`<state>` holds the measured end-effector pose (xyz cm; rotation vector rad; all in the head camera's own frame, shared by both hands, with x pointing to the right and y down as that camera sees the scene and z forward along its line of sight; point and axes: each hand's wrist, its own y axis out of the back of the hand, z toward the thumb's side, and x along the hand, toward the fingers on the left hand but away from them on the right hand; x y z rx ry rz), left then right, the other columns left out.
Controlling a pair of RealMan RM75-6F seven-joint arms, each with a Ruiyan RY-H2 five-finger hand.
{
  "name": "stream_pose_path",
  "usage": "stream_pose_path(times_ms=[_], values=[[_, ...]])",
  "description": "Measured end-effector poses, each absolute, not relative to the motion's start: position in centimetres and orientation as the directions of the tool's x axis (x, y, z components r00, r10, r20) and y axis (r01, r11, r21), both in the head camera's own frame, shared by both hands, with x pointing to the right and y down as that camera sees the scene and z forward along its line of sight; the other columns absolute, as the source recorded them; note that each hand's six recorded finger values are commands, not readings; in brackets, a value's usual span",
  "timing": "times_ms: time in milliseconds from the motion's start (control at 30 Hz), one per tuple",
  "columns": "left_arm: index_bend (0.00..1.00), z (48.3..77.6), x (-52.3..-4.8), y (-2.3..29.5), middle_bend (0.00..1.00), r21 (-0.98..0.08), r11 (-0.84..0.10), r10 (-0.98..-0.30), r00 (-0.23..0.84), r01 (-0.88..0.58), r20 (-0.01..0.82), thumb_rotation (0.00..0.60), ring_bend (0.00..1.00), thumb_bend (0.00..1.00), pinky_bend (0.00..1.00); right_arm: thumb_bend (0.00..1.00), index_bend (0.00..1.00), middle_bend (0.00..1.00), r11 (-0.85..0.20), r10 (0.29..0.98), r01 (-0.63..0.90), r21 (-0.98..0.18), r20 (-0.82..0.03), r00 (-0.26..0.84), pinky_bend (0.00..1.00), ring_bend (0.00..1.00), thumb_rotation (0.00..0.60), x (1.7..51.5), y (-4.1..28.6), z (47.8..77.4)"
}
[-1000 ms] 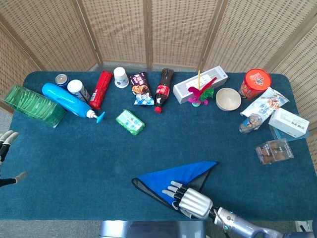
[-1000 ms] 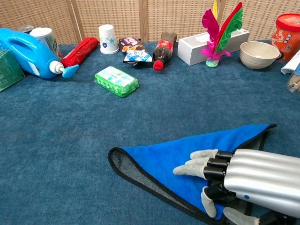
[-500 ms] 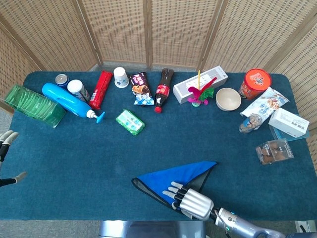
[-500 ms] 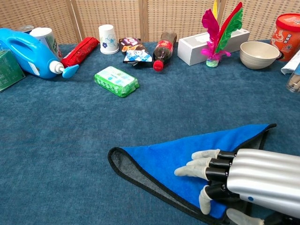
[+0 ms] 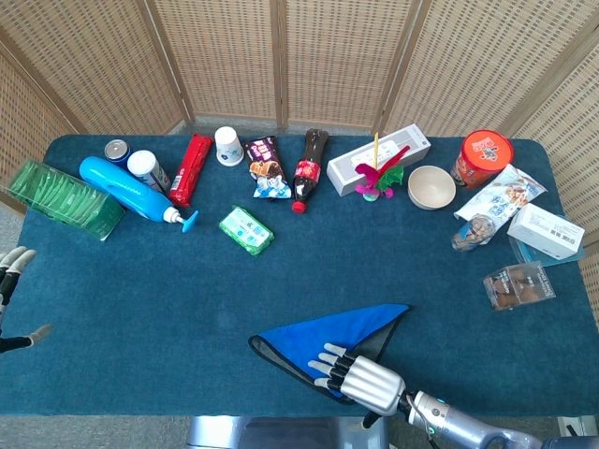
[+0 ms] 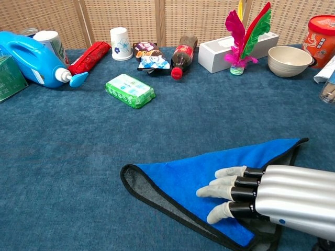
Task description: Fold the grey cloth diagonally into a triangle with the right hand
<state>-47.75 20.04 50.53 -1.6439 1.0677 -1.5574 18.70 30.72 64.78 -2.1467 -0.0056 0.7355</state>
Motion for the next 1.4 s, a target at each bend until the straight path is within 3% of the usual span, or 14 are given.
stream_pose_path(times_ms=[400,800,1067,1167,1400], values=[[0.06,50.6,-47.7,20.0,0.00,-0.869,-0.478,-0.874,-0.026,-0.132,0.485,0.600,0.00,0.22,0.00,0.26,0.18,0.00,-0.627,0.246,-0.249,-0.738,-0.491,0.835,0.00,0.00,0.329,18.7,30.3,64.9],[0.06,50.6,-47.7,20.1,0.00,-0.869,-0.476,-0.875,-0.027,-0.132,0.484,0.600,0.00,0.22,0.00,0.28,0.23,0.00,-0.590,0.294,-0.232,-0.773,-0.473,0.830,0.00,0.00,0.304,18.7,26.7,64.1],[0.06,50.6,-47.7,20.1,0.00,-0.869,-0.477,-0.875,-0.024,-0.132,0.484,0.600,0.00,0.22,0.00,0.25,0.32,0.00,-0.648,0.294,-0.240,-0.723,-0.528,0.796,0.00,0.00,0.074,19.3,26.2,65.5],[0.06,50.6,-47.7,20.1,0.00,-0.869,-0.478,-0.874,-0.024,-0.133,0.484,0.600,0.00,0.22,0.00,0.25,0.33,0.00,-0.661,0.280,-0.257,-0.705,-0.550,0.787,0.00,0.00,0.020,19.4,26.1,66.1],[0.06,50.6,-47.7,20.1,0.00,-0.869,-0.477,-0.875,-0.025,-0.134,0.484,0.600,0.00,0.22,0.00,0.27,0.46,0.00,-0.663,0.275,-0.267,-0.700,-0.559,0.782,0.00,0.00,0.000,19.4,25.8,66.3]])
